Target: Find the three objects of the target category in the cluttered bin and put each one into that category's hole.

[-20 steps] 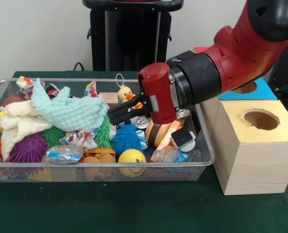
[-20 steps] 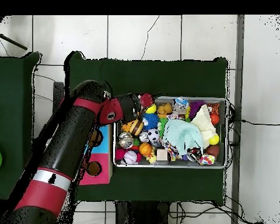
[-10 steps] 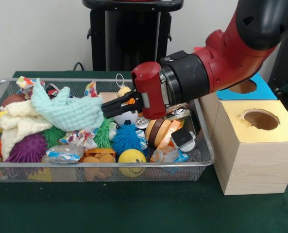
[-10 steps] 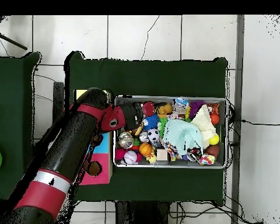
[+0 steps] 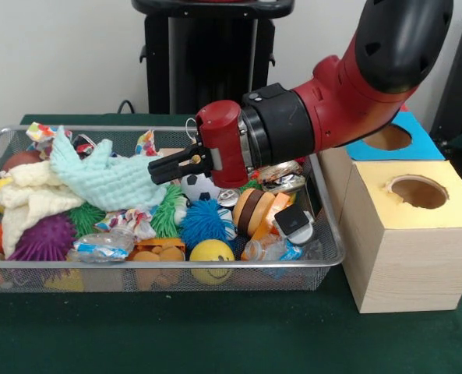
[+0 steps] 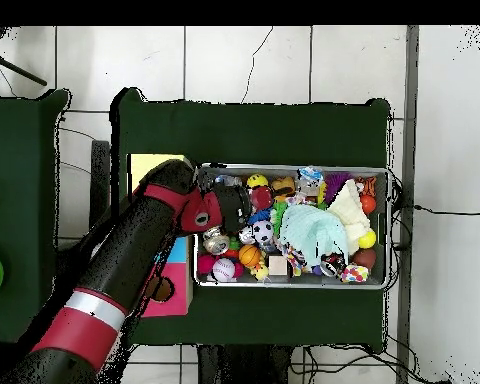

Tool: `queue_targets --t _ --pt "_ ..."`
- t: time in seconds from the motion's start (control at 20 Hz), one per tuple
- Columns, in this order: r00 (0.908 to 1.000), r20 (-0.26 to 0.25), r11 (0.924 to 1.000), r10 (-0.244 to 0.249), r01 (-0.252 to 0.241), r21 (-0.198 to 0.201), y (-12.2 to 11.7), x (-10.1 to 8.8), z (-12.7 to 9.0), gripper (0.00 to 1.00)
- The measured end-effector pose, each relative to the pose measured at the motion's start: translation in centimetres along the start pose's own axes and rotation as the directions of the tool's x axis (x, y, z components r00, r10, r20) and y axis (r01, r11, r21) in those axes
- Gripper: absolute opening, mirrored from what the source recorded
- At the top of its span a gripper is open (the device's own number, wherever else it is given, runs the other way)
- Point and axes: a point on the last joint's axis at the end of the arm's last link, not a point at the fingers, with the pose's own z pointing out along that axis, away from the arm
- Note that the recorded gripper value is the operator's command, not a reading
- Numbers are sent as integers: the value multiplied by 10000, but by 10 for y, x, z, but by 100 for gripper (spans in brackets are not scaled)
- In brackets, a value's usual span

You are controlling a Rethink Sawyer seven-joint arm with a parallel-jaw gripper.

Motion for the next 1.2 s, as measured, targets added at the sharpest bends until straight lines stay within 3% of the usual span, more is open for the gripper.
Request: queue_targets --t 0.8,1.2 --pt "9999 14 9999 -141 141 61 3 6 -6 0" --pt "9981 -207 9979 -588 593 273 7 35 -15 0"
